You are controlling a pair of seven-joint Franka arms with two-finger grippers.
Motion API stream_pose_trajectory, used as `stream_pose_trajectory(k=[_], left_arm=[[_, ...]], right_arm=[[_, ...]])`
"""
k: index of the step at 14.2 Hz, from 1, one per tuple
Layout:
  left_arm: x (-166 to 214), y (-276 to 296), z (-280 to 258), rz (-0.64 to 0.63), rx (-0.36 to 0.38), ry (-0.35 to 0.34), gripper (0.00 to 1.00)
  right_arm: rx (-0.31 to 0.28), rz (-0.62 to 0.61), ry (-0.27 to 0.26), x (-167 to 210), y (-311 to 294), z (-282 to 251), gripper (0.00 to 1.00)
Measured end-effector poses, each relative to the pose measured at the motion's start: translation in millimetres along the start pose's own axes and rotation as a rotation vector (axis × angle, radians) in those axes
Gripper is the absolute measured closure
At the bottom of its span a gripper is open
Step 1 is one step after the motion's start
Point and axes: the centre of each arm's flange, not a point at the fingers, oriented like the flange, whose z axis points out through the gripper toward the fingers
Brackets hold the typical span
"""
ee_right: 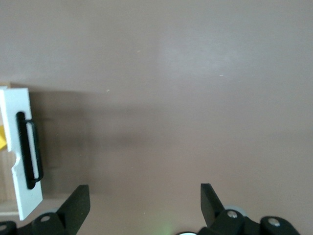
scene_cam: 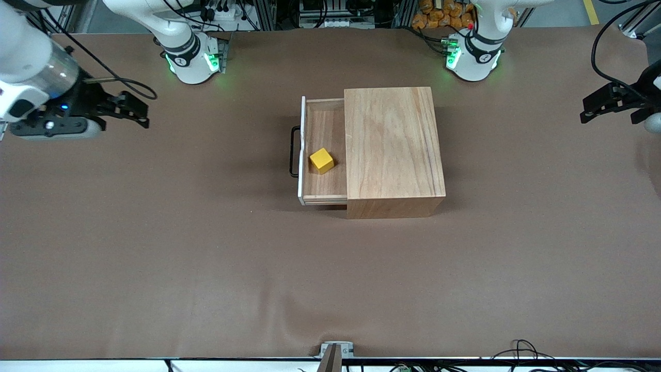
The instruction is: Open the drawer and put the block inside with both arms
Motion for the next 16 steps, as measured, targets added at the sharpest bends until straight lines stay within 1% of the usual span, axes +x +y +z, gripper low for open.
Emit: stream_pose_trajectory(k=[2,5,8,11,16], left_arm=[[0.3,0.1,0.4,0.0,0.0,-0.001,0.0],[0.3,0.1,0.4,0.0,0.0,-0.001,0.0],[0.3,0.1,0.4,0.0,0.0,-0.001,0.0],[0.3,0.2,0.4,0.0,0.0,-0.001,0.0],[0.3,0.2,0.4,0.0,0.0,-0.001,0.0]], right_arm=[[0.005,0.036,0.007,4.0,38.6,-5.2,0.0],[0.008,0.022,-0.002,0.9,69.5,-13.3,0.0],[0.007,0.012,-0.009,-6.7,67.5,-28.3,0.0],[0.007,0.006,0.005,-10.8,64.4,-41.9,0.0],[0.007,0.006,0.011,-9.9,64.3,-42.9,0.0]])
